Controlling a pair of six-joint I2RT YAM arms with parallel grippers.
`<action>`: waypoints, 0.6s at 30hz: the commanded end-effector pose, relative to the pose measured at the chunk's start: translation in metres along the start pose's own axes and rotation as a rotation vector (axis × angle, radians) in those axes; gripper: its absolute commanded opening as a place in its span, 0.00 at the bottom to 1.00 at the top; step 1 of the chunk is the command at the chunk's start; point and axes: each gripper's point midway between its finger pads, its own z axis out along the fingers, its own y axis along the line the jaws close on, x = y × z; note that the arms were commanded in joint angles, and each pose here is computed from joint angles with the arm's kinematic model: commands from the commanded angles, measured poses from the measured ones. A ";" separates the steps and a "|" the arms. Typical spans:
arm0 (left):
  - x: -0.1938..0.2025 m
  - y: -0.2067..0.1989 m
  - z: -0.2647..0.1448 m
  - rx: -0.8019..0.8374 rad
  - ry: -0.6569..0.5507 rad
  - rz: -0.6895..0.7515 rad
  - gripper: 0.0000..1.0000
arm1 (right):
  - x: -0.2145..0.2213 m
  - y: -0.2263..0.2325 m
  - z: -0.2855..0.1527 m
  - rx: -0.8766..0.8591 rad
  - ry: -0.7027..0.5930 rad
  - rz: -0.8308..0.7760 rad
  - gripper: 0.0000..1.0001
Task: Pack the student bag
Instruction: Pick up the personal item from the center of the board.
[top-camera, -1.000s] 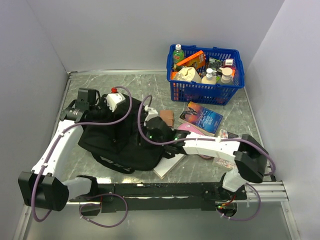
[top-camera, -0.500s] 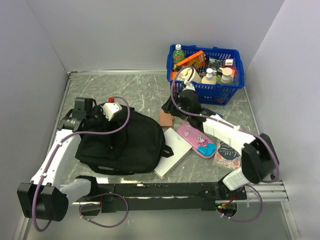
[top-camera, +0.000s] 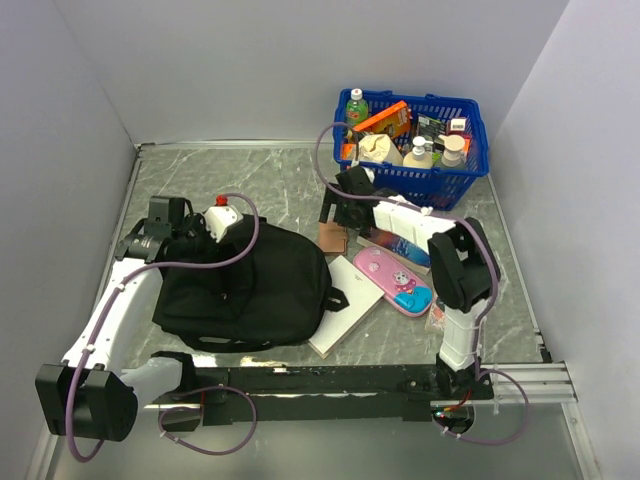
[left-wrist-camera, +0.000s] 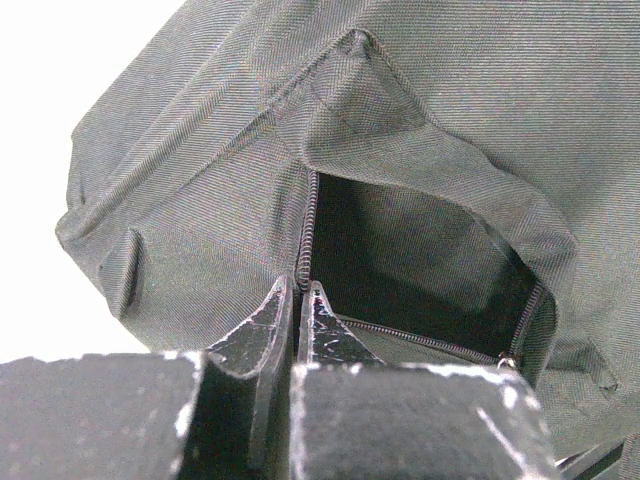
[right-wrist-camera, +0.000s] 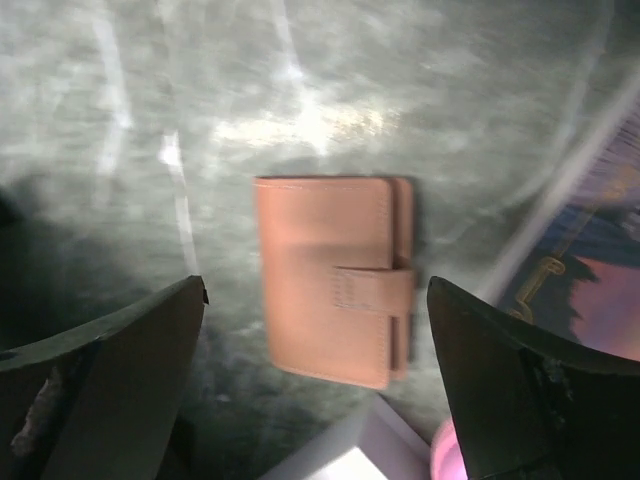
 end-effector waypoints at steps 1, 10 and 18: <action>-0.012 0.006 -0.004 -0.006 -0.047 -0.006 0.01 | -0.013 -0.008 0.007 0.109 -0.005 -0.064 1.00; -0.020 0.004 -0.007 0.024 -0.045 -0.050 0.01 | -0.003 0.003 0.025 0.203 0.061 -0.154 1.00; -0.024 0.004 -0.014 0.007 -0.061 -0.059 0.01 | 0.013 -0.021 0.024 0.272 0.083 -0.174 1.00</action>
